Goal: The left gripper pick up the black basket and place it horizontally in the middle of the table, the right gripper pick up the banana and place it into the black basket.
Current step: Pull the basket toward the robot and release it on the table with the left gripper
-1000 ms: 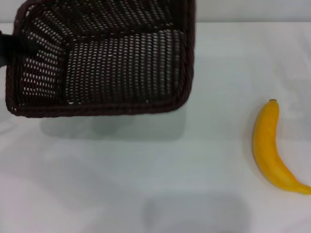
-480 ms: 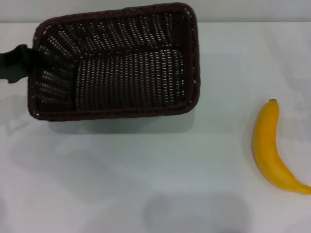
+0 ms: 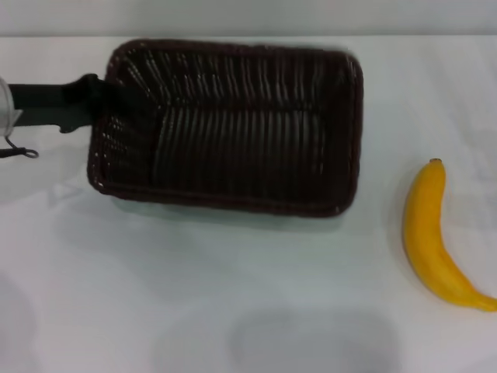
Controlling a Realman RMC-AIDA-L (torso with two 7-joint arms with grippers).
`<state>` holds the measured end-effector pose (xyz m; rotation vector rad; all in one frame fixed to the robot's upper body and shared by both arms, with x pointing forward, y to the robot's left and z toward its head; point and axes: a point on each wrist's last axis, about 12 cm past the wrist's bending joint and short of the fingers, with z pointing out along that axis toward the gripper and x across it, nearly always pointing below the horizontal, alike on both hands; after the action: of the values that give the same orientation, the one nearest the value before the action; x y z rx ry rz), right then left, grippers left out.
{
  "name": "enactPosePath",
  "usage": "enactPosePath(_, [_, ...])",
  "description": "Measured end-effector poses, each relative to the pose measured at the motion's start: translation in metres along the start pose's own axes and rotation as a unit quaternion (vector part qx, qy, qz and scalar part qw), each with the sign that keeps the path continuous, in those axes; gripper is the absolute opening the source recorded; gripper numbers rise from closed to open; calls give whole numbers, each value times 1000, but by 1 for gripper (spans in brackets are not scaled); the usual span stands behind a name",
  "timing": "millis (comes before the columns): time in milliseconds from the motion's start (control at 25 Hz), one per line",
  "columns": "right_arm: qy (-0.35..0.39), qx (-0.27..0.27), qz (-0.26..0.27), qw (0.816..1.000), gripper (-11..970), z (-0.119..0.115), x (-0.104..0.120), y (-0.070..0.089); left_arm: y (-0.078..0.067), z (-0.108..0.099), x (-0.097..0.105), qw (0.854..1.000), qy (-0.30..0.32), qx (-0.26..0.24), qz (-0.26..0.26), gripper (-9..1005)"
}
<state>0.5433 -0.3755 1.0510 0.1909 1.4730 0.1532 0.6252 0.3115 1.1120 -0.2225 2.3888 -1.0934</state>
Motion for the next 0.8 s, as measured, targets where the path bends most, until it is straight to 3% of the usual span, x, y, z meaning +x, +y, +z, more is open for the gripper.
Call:
enactPosePath(320, [-3, 0, 1, 1000, 852, -1, -1, 0, -5, 4, 8, 999, 30, 14, -5, 509])
enactPosePath(560, [-5, 0, 1, 1000, 851, -1, -1, 0, -3, -7, 4, 1000, 20, 11, 11, 536])
enactPosePath(800, [-8, -2, 2, 1000, 851, -1, -1, 1, 4, -27, 1, 997, -5, 3, 80, 563])
